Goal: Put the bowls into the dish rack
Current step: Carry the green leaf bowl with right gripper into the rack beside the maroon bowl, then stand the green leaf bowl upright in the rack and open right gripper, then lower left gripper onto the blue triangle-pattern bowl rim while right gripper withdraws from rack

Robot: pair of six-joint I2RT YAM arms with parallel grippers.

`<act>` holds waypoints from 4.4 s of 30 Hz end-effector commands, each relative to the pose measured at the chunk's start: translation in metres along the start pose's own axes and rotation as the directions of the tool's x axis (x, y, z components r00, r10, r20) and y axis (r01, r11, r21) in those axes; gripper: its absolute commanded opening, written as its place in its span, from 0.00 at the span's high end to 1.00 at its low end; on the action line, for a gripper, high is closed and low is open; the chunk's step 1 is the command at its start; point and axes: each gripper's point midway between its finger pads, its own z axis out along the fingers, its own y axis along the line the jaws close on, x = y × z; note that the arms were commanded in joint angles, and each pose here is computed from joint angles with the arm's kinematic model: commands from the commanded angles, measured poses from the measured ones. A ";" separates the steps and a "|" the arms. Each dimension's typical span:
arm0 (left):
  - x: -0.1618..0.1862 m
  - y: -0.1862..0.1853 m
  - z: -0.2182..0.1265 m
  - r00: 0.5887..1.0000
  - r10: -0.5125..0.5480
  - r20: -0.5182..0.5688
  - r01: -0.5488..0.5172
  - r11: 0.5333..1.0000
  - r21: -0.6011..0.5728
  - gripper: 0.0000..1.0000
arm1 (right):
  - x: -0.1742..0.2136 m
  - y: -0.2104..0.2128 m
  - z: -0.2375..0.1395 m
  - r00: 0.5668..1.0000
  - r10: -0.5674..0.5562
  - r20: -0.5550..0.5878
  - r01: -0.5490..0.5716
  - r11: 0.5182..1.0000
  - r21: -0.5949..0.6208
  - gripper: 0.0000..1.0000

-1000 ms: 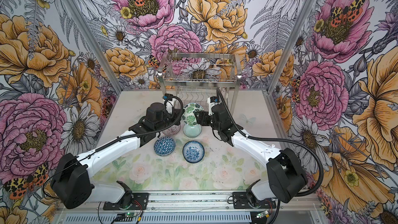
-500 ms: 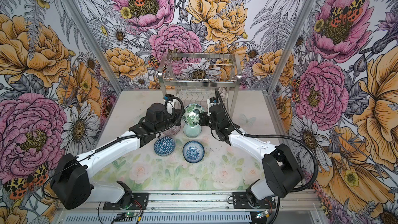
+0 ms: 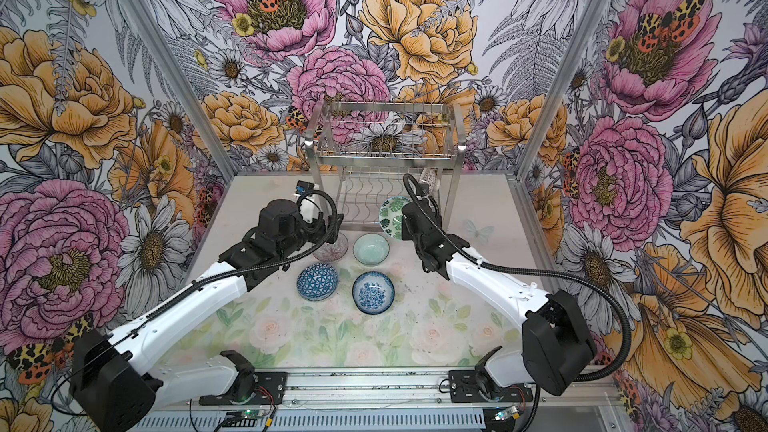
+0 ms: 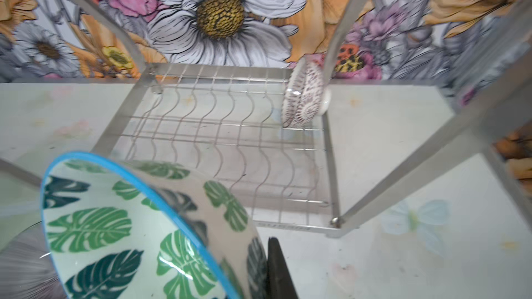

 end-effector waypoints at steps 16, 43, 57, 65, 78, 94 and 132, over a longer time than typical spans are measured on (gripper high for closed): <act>0.023 0.046 -0.002 0.996 -0.064 -0.054 0.058 0.992 -0.114 0.01 | -0.050 -0.040 0.043 0.907 -0.417 -0.053 0.352 0.686 0.637 1.00; 0.031 0.046 0.005 0.992 -0.101 -0.072 0.094 0.992 -0.087 0.01 | -0.024 -0.062 0.129 0.816 -0.492 -0.304 0.533 0.439 0.723 1.00; 0.034 0.047 0.007 0.991 -0.109 -0.077 0.102 0.991 -0.089 0.01 | -0.009 -0.059 0.141 0.805 -0.495 -0.328 0.559 0.445 0.700 1.00; 0.037 0.047 0.006 0.990 -0.112 -0.083 0.105 0.990 -0.090 0.01 | -0.001 -0.056 0.138 0.833 -0.466 -0.299 0.529 0.511 0.678 1.00; 0.039 0.048 0.003 0.988 -0.120 -0.093 0.111 0.989 -0.094 0.01 | -0.006 -0.051 0.129 0.868 -0.433 -0.242 0.479 0.603 0.638 0.85; 0.052 0.050 -0.004 0.979 -0.156 -0.132 0.142 0.984 -0.110 0.01 | -0.029 -0.041 0.106 0.878 -0.444 -0.178 0.460 0.680 0.571 0.27; 0.190 0.048 -0.027 0.841 -0.327 -0.430 0.235 0.938 -0.254 0.14 | 0.001 0.022 0.005 0.952 -0.305 0.030 0.306 0.950 -0.061 0.00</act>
